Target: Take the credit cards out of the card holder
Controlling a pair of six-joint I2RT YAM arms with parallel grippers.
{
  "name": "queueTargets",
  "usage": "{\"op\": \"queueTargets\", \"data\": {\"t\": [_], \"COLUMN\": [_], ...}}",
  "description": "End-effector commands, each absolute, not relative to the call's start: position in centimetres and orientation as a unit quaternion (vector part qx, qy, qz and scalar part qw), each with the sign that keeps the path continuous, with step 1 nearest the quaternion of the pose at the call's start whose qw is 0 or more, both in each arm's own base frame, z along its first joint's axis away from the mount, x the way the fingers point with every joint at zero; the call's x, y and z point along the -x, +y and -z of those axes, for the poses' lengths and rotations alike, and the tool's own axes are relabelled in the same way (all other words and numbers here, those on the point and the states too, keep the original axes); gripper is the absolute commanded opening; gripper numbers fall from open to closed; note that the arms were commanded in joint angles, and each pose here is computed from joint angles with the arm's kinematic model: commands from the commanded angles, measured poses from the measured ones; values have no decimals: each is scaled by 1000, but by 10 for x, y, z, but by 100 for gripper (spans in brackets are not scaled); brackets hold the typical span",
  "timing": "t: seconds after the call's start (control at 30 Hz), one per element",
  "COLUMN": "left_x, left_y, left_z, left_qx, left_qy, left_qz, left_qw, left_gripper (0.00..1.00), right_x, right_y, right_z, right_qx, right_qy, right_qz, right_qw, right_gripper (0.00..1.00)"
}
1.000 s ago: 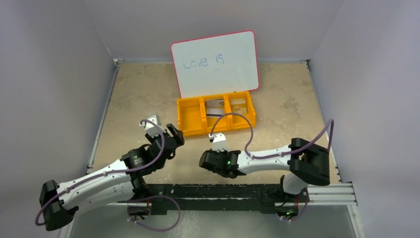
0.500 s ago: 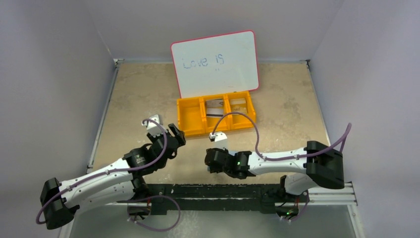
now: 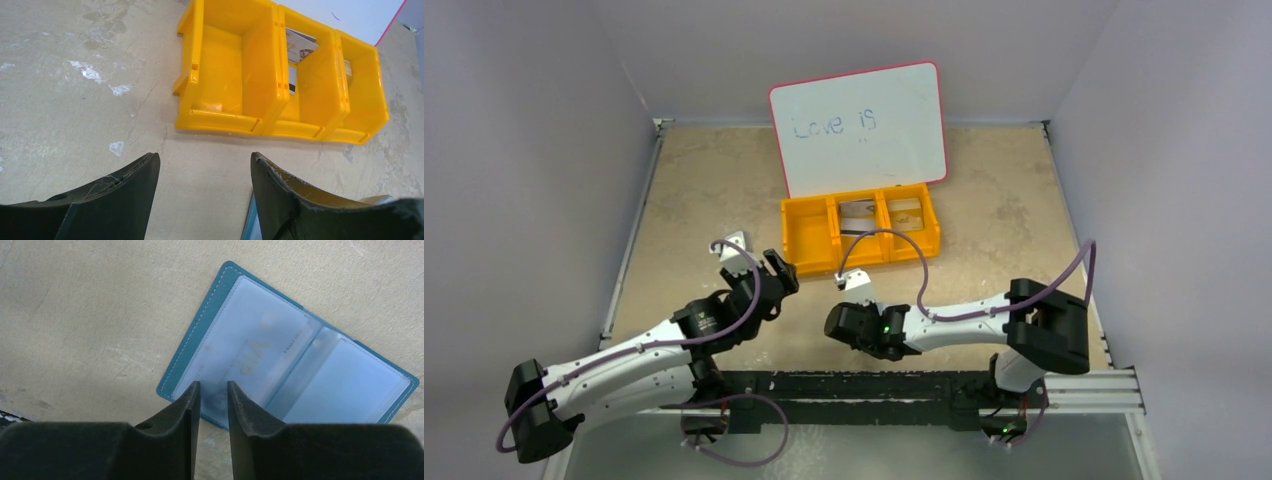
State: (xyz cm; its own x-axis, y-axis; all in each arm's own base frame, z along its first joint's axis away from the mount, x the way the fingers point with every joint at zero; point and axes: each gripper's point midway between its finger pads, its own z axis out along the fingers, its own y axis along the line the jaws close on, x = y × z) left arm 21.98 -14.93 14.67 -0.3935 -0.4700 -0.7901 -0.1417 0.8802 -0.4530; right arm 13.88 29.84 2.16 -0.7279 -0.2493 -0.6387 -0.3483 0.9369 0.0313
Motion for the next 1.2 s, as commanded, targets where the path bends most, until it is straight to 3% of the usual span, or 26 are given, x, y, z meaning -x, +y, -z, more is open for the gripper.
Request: {"op": "queueTargets", "data": {"t": [0.0,0.13,0.53,0.77,1.0,1.17], "left_x": [-224,-224,-225,-224,-223,-223], "left_y": [-152,-151,-152,-151,-149,-149], "left_z": [-160,-159,-164,-164,-165,-164], "left_qx": [199,199,200,202,203,203], "left_qy": [806,807,804,803,802,803], "left_qz": [176,175,180,183,180,180], "left_qw": [529,528,531,530,532,531], "left_gripper": [67,67,67,67,67,67], "right_x": [-132,-130,-128,-131,-139,-140], "right_y": [277,273,314,309,299,291], "right_z": [-4,-2,-51,-24,-21,-27], "right_qx": [163,153,225,250,224,200], "right_qy": [936,940,893,906,915,917], "right_qz": [-35,-31,-175,-105,-61,-67], "right_qw": [309,304,348,324,331,340], "right_gripper": [26,20,51,59,54,36]}}
